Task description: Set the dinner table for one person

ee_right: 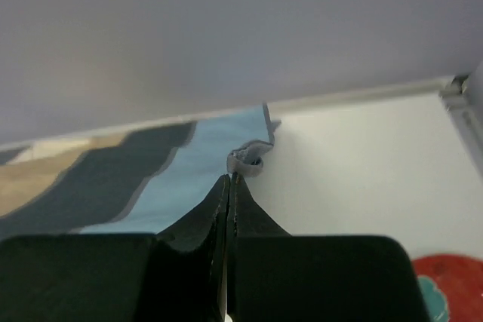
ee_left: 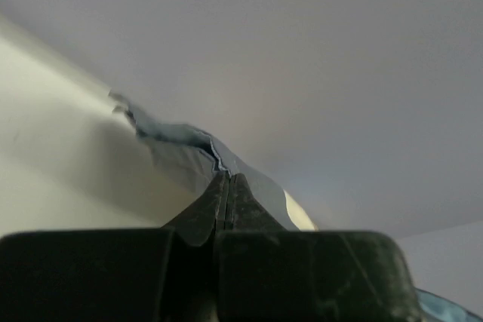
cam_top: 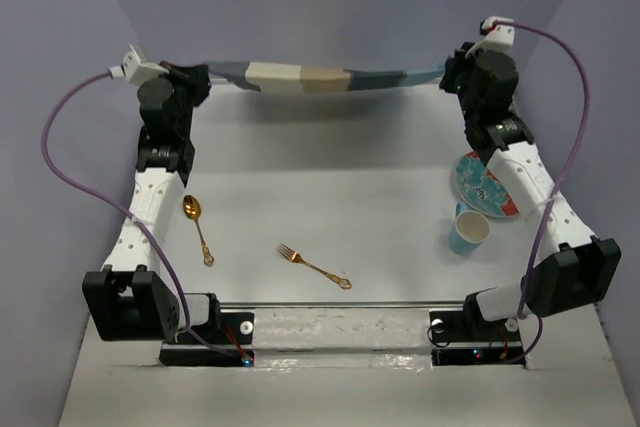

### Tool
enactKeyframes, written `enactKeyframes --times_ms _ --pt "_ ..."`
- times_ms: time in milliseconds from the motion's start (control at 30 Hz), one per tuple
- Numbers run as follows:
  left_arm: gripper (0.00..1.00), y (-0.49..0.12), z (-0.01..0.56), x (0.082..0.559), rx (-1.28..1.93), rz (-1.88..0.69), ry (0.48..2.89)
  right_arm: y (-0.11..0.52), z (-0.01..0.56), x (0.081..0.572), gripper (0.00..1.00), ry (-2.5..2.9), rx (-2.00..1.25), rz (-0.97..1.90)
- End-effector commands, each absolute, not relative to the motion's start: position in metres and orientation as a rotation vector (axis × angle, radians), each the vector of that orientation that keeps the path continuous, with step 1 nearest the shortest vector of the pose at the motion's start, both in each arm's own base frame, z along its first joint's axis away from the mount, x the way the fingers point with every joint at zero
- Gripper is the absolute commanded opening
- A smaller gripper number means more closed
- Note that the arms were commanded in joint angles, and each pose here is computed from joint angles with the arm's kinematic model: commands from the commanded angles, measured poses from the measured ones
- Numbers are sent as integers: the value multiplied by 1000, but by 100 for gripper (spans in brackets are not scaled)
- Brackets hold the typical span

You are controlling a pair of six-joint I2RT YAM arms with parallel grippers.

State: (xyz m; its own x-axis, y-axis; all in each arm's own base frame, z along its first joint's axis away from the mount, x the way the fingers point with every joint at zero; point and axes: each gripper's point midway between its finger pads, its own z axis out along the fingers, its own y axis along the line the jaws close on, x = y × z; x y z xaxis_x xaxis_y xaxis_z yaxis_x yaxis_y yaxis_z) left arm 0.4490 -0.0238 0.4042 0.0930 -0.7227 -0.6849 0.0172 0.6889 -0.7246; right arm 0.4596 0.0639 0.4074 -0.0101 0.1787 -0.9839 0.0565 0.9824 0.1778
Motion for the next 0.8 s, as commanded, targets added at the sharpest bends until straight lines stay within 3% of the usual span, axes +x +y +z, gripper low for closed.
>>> enactKeyframes --times_ms 0,67,267,767 --pt "0 -16 298 434 -778 -647 1458 74 237 465 0 1831 292 177" --pt "0 -17 231 422 -840 -624 1559 82 197 461 0 1898 311 221" --pt "0 -17 136 385 -961 -670 1631 95 132 430 0 2034 327 324" --pt "0 -21 81 318 -966 -620 1735 91 80 336 0 2164 423 413"
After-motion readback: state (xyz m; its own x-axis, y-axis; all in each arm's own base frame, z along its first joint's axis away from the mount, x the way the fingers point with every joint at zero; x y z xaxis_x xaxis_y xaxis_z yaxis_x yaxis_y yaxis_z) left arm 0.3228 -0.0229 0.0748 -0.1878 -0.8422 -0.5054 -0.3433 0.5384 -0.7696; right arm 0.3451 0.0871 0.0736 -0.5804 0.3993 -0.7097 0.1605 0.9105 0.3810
